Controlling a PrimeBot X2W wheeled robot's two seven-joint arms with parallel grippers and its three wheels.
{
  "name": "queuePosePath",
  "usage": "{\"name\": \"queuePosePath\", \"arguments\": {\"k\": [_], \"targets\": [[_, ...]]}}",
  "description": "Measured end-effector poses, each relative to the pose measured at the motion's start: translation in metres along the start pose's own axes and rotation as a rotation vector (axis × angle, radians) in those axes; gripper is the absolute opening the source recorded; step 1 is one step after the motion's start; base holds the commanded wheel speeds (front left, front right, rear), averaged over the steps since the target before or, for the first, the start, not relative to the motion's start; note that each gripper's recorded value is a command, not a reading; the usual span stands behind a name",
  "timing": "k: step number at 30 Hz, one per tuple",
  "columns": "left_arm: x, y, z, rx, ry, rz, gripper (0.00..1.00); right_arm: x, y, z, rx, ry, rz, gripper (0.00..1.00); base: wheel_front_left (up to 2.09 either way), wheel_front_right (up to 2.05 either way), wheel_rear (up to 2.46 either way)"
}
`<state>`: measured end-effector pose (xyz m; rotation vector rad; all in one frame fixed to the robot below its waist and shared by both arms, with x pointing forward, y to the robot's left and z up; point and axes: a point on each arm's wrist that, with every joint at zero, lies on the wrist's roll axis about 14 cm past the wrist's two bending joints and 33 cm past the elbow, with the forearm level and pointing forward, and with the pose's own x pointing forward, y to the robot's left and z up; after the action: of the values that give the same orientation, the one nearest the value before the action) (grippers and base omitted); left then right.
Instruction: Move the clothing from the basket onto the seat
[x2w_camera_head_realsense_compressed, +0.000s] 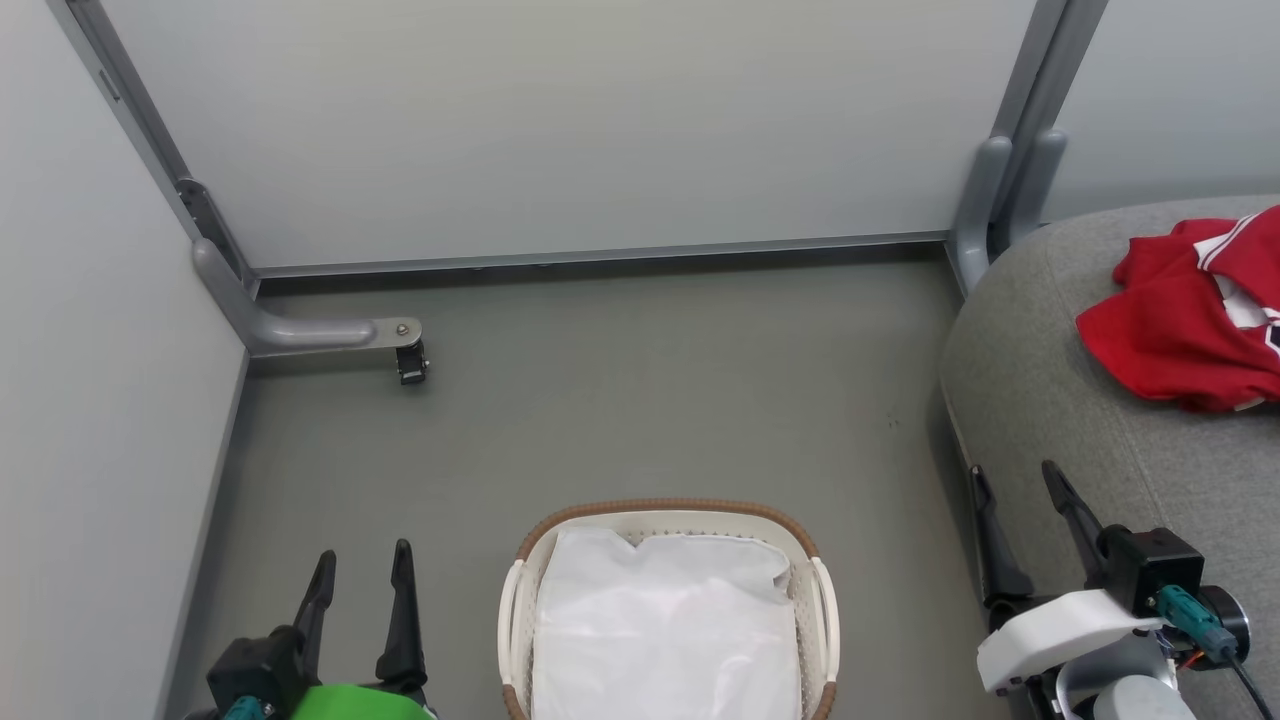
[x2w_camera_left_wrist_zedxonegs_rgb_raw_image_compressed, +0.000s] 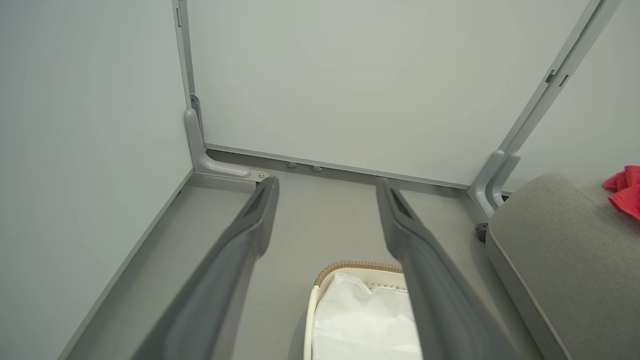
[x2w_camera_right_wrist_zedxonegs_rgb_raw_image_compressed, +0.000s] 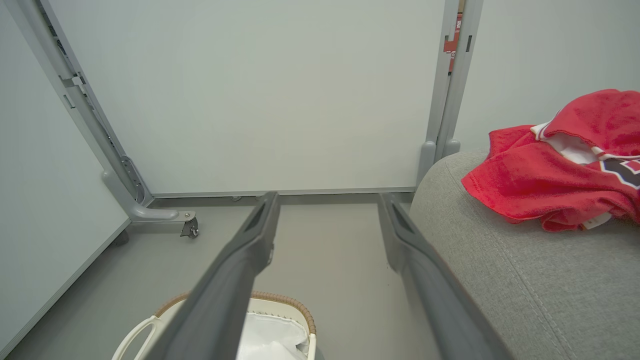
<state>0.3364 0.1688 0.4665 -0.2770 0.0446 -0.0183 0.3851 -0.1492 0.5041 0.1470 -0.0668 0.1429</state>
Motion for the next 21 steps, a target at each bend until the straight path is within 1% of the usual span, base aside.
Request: {"name": "queuePosePath", "arguments": {"k": [20, 21], "targets": [[-0.0014, 0.003, -0.0045, -0.006, 0.012, 0.008, 1.0, 0.0008, 0.0045, -0.0031, 0.003, 0.009, 0.013, 1.0, 0.0, 0.0, 0.0], [-0.0016, 0.0031, -0.0052, -0.012, 0.014, 0.01, 0.0, 0.0006, 0.0046, -0.0038, 0.004, 0.011, 0.013, 0.0, 0.0, 0.0, 0.0]]}}
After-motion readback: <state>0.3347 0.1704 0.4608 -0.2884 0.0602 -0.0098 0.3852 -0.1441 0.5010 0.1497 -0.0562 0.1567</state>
